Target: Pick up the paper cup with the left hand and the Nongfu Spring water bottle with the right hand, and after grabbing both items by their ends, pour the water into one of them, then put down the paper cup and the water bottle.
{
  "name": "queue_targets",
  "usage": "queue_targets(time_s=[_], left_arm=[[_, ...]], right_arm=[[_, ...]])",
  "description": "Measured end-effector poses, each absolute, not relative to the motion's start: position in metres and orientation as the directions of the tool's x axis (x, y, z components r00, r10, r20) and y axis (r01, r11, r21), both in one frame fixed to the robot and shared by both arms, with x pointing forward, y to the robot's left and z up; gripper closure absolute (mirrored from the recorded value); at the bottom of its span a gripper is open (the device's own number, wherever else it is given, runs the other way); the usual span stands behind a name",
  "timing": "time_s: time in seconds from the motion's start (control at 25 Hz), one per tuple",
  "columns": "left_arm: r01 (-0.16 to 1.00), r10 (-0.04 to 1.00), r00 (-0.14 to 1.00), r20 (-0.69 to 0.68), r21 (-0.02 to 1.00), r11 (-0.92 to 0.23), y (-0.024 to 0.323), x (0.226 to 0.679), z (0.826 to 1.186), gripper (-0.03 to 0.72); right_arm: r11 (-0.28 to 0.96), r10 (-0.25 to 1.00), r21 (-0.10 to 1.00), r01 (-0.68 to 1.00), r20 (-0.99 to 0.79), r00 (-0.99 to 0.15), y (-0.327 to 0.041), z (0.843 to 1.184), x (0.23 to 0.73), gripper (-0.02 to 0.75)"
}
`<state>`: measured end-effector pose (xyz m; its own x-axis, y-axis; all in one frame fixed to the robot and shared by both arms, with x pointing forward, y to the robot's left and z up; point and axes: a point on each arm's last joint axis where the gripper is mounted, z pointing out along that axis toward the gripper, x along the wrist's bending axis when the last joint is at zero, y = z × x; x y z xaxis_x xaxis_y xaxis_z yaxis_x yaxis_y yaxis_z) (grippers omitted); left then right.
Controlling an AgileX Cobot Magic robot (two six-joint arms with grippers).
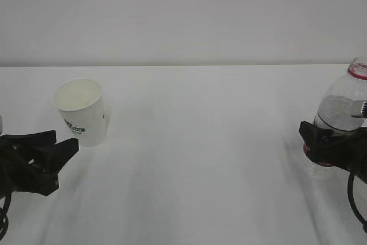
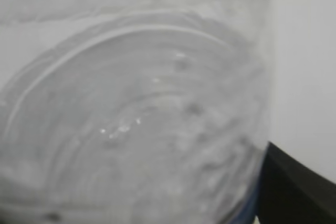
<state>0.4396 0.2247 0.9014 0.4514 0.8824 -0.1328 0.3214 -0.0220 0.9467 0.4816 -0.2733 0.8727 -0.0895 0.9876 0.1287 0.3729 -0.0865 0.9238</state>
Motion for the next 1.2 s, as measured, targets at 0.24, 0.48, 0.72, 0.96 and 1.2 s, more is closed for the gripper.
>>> queue_targets(time_s=[0.24, 0.48, 0.72, 0.96, 1.2], left_arm=[[0.321, 0.882, 0.451, -0.133, 0.947, -0.022, 0.2247, 0.4396, 0.9014, 0.298], [0.321, 0.882, 0.451, -0.133, 0.947, -0.022, 0.2247, 0.4396, 0.9014, 0.298], [0.321, 0.882, 0.451, -0.133, 0.947, -0.022, 0.2247, 0.4396, 0.9014, 0.298], [0.321, 0.881, 0.454, -0.132, 0.947, -0.024, 0.2244, 0.4394, 0.9014, 0.298], [0.341, 0.882, 0.452, -0.137, 0.940, -0.028, 0.2244, 0.4395, 0.8966, 0.298]], right_arm=[[-0.081, 0.988, 0.926, 0.368, 0.125, -0.096, -0.2729, 0.8733, 0.4824, 0.159], [-0.079, 0.987, 0.929, 0.362, 0.125, -0.104, -0.2723, 0.8738, 0.4825, 0.244], [-0.078, 0.987, 0.929, 0.363, 0.124, -0.106, -0.2721, 0.8738, 0.4824, 0.246], [-0.078, 0.987, 0.929, 0.363, 0.124, -0.107, -0.2720, 0.8738, 0.4824, 0.247], [-0.056, 0.980, 0.927, 0.370, 0.121, -0.157, -0.2681, 0.8729, 0.4785, 0.248]])
